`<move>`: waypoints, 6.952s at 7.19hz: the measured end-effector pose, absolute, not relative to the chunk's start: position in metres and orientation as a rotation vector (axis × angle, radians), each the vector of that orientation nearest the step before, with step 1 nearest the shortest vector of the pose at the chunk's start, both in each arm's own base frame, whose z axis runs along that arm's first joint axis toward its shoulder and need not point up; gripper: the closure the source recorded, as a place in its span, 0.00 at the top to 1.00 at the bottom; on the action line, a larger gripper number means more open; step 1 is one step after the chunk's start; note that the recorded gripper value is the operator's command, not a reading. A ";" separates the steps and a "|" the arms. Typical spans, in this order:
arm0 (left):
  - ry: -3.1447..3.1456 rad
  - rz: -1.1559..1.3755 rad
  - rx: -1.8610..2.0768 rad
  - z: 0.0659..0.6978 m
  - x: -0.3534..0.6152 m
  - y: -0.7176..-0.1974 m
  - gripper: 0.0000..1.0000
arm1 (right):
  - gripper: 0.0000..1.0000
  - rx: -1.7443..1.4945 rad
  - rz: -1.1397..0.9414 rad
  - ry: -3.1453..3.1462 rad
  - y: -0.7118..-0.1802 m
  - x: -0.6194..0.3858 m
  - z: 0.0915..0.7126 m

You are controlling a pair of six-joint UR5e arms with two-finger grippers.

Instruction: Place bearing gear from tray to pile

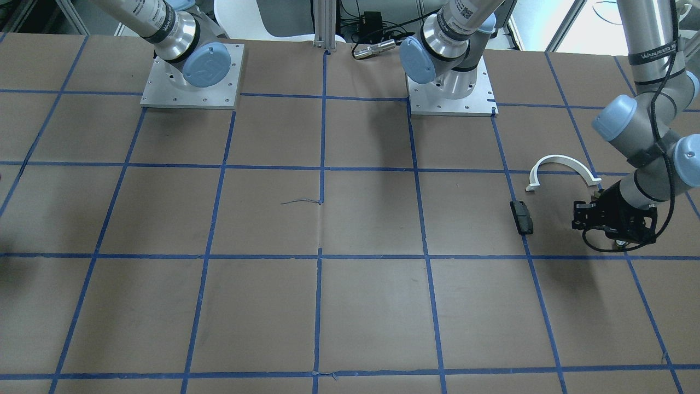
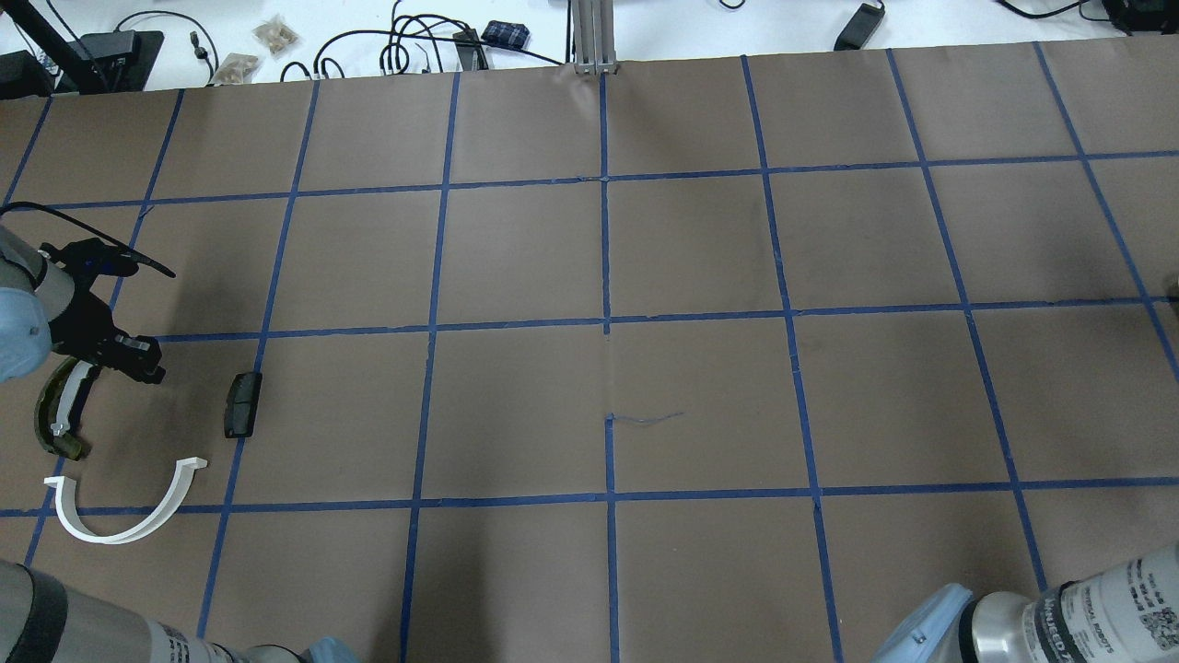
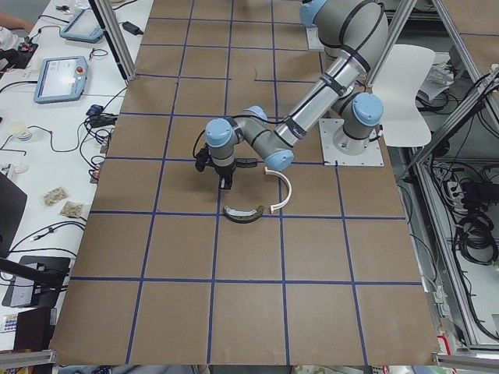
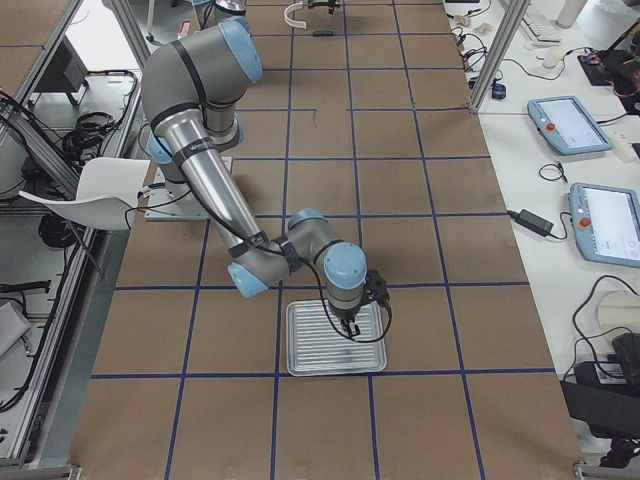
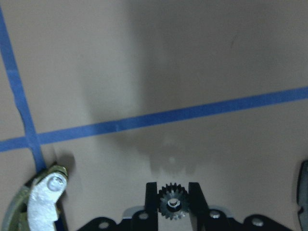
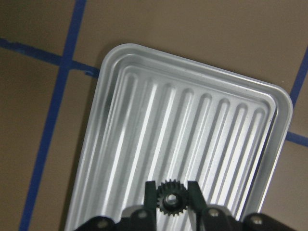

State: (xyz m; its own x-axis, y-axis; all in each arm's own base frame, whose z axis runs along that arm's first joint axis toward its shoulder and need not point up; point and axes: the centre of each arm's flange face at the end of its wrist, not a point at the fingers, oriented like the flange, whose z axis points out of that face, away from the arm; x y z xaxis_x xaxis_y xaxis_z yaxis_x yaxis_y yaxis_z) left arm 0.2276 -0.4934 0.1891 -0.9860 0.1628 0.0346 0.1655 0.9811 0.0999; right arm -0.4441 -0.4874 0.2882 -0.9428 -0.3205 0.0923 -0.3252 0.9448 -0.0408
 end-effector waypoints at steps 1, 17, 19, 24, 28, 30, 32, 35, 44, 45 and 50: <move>-3.086 -0.187 -0.251 0.181 0.220 -0.481 0.85 | 0.06 0.483 0.081 -3.021 -0.497 -0.394 0.341; -2.964 0.127 -0.545 0.244 0.034 -0.571 1.00 | 0.99 0.135 0.025 -3.192 -0.541 0.362 0.218; -2.967 0.133 -0.552 0.245 0.024 -0.573 1.00 | 1.00 0.251 0.004 -3.179 -0.536 0.360 0.205; -2.967 0.085 -0.431 0.233 -0.035 -0.575 1.00 | 1.00 0.152 0.137 -3.184 -0.564 0.293 0.351; -3.008 0.095 -0.091 0.235 -0.219 -0.548 1.00 | 1.00 -0.169 0.049 -3.170 -0.572 0.169 0.488; -3.099 0.111 -0.031 0.227 -0.307 -0.521 1.00 | 1.00 -0.181 -0.104 -3.148 -0.537 0.158 0.501; -3.130 0.114 -0.004 0.207 -0.360 -0.505 1.00 | 1.00 -0.184 -0.095 -3.151 -0.512 0.156 0.486; -3.147 0.172 0.020 0.188 -0.375 -0.516 0.69 | 1.00 -0.167 0.142 -3.146 -0.514 0.156 0.480; -3.180 0.124 -0.001 0.186 -0.363 -0.532 0.01 | 1.00 -0.191 0.231 -3.142 -0.520 0.155 0.486; -3.189 0.118 -0.045 0.205 -0.325 -0.551 0.01 | 1.00 -0.192 0.229 -3.142 -0.519 0.155 0.486; -3.174 -0.044 -0.403 0.230 0.052 -0.582 0.00 | 1.00 -0.183 0.224 -3.142 -0.518 0.157 0.485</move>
State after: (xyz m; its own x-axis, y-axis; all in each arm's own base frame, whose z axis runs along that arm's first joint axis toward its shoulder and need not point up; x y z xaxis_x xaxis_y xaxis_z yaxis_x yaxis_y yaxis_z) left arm 0.0524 -0.5823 0.2301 -0.9666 0.2504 -0.0540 0.2489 0.9679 0.0343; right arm 0.1574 -0.5180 0.4848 -0.9932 0.1147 -0.0220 0.1166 0.9831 -0.1408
